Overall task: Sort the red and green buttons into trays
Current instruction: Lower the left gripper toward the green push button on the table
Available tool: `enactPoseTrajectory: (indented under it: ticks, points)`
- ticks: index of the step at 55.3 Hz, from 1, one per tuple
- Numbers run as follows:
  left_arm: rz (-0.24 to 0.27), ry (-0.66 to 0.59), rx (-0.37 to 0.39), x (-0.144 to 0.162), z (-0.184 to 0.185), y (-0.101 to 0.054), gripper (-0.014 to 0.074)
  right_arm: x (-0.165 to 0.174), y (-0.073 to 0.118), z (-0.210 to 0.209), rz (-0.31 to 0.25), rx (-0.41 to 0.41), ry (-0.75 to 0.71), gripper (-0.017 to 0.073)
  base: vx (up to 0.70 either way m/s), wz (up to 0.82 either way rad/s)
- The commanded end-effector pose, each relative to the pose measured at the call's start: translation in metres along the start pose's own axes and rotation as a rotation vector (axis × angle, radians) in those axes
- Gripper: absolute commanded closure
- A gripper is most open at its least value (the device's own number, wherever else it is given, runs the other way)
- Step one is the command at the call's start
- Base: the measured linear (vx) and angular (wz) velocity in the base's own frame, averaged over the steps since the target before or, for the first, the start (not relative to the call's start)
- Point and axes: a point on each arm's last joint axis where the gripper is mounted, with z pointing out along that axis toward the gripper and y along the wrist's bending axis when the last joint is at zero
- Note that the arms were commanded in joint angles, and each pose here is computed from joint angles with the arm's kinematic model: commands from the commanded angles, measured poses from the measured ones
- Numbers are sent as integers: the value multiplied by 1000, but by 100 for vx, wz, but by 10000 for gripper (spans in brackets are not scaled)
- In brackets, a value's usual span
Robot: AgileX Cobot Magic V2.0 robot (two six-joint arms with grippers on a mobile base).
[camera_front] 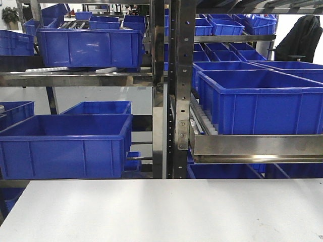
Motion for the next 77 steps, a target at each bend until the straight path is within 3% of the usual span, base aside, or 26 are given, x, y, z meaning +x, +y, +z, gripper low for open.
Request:
enactPoseTrajectory:
  ticks: [1,30,50,64,77]
  points:
    - [-13,-111,6,-15,-2,-1,599,-4,1,0,-16,-4,-79,566,0,0]
    - [-13,-113,6,-15,-2,-1,599,-4,1,0,-16,-4,-79,566,0,0]
    - [-29,-203,11,-25,-3,-1,599,-7,1,-1,-17,-6,-119,566,0,0]
    - [-40,-315,19,-40,-7,-2,585,-34,1,-6,-14,-14,-276,566,0,0]
    - [-49,-298,21,-83,-5,-5,511,-82,-2,-1,-10,5,-143,564,0,0]
